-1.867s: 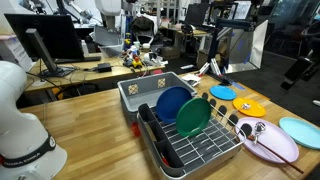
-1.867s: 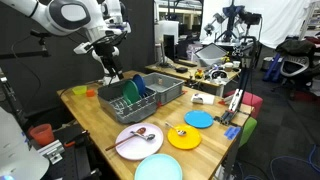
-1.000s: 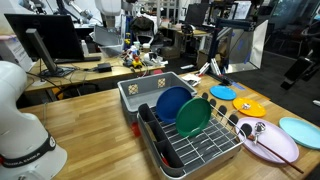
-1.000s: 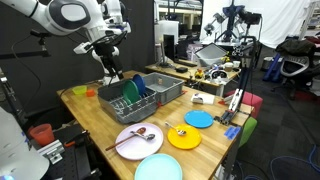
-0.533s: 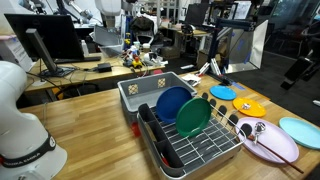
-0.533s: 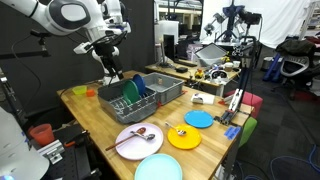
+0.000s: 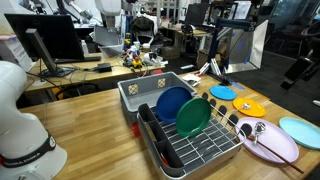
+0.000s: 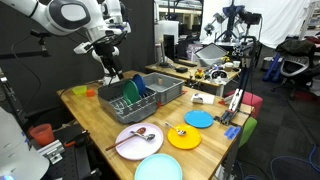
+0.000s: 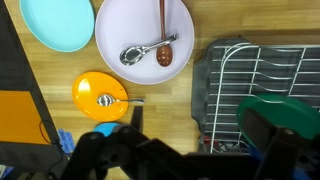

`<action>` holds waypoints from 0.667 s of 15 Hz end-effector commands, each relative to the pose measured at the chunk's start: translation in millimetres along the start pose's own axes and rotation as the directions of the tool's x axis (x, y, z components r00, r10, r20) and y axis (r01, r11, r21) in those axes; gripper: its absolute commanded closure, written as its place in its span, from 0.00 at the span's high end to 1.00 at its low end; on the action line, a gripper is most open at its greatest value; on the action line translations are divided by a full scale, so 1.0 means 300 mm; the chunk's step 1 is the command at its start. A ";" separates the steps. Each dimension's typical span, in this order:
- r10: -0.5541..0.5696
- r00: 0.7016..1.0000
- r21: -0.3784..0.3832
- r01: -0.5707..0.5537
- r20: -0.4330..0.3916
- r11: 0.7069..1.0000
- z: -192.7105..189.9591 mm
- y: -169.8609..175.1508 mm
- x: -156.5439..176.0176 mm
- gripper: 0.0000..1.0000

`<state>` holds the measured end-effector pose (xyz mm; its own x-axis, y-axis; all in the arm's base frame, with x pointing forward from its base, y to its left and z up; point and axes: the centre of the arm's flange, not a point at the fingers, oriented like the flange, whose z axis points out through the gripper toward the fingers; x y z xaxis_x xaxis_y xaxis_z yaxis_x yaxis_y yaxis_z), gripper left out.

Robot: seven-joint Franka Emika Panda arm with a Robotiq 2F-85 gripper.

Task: Move the spoon from the orange plate to the light-blue plate

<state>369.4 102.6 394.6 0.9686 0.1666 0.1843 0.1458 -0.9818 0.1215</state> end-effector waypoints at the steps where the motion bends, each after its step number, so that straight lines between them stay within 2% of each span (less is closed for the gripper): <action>1: 0.046 0.998 -0.011 -0.046 -0.034 0.999 0.007 0.022 0.028 1.00; 5: 0.116 0.988 -0.057 -0.123 -0.103 0.991 0.020 0.094 0.074 1.00; 10: 0.204 0.979 -0.039 -0.204 -0.023 0.978 0.140 0.171 0.103 1.00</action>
<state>394.6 60.6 383.5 0.9673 0.0110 0.2535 -0.0232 -0.9910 0.1315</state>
